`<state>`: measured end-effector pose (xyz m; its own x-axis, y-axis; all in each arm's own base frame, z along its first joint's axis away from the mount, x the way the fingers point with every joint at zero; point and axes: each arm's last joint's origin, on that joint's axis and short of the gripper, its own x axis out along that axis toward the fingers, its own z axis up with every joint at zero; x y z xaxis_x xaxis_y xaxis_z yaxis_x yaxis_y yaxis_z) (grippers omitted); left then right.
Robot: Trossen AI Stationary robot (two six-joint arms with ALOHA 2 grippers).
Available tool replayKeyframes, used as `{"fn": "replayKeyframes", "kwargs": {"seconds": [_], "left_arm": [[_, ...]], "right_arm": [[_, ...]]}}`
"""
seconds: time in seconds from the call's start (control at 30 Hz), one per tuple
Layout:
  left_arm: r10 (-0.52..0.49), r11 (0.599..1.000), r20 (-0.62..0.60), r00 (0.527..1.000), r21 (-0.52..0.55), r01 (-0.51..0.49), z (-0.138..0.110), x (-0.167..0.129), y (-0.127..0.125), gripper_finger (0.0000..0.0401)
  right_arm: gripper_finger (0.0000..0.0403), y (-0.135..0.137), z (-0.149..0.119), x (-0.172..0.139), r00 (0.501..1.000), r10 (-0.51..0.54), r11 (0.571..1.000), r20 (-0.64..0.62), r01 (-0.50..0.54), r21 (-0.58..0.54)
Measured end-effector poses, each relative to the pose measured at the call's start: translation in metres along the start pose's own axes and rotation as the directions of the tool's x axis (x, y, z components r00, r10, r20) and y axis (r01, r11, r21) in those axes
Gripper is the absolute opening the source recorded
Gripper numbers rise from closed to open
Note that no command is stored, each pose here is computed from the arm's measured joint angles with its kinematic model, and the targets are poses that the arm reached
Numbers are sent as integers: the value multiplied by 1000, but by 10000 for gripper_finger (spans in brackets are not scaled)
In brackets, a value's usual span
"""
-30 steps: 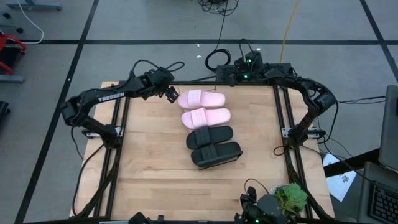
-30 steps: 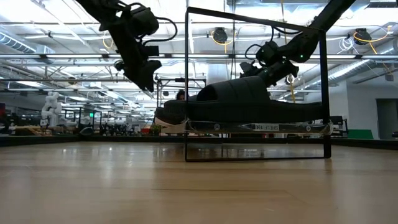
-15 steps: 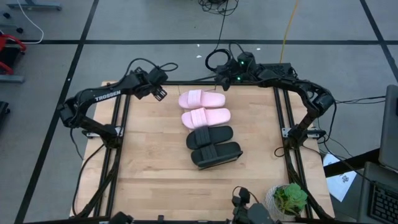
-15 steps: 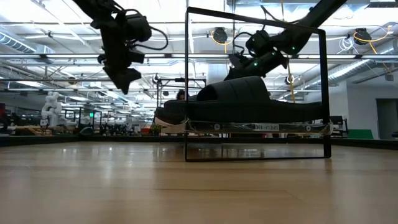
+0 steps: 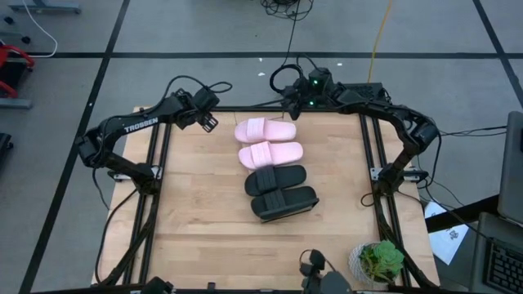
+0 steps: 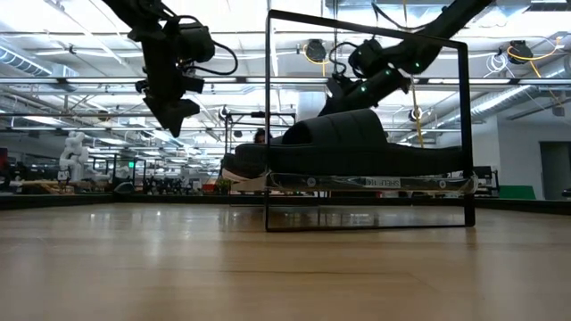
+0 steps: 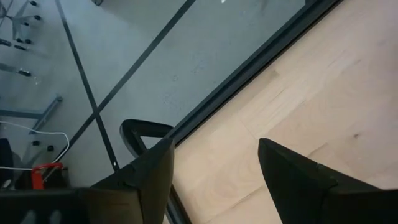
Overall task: Pick and place slides into the shelf
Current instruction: Adjust the shelf
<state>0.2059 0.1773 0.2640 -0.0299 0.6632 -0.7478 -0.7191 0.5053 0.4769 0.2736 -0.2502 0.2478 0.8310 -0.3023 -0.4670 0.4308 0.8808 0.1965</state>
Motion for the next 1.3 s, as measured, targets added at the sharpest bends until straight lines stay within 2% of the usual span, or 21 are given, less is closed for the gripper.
{"fn": "replayKeyframes", "kwargs": {"seconds": [0.13, 0.27, 0.5, 0.6, 0.73, 0.9, 1.03, 1.2, 1.3], "left_arm": [[2, 1000, -4, 1000, 4, -2, 0, 1, 2, 234], [6, 1000, -8, 1000, -4, -6, 0, 3, 4, 234], [-27, 1000, 2, 1000, -13, 27, 1, 3, 4, 234], [-44, 999, 21, 999, -23, 44, 3, 3, 4, 234], [-43, 998, 41, 998, -35, 45, 5, 3, 4, 234], [-45, 998, 42, 998, -36, 47, 5, 3, 4, 234], [-72, 996, 42, 997, -45, 74, 5, 3, 3, 234], [-73, 996, 35, 997, -41, 74, 5, 3, 2, 234], [-72, 997, 34, 997, -39, 73, 4, 3, 3, 234]], "right_arm": [[202, 19, 18, -2, 997, 28, 994, -75, -36, -99], [222, 40, 37, -7, 989, -33, 964, -144, -6, -266], [237, 71, 65, -15, 994, -28, 909, -110, -20, -416], [237, 86, 76, -18, 996, -23, 878, -84, -20, -478], [237, 107, 83, -17, 991, -65, 806, -116, -17, -592], [238, 126, 76, 8, 962, -155, 711, -227, -51, -702], [238, 132, 65, 43, 922, -272, 616, -274, -51, -786], [238, 131, 50, 72, 863, -334, 586, -380, -126, -800], [238, 133, 48, 78, 858, -365, 561, -363, -109, -821]]}}
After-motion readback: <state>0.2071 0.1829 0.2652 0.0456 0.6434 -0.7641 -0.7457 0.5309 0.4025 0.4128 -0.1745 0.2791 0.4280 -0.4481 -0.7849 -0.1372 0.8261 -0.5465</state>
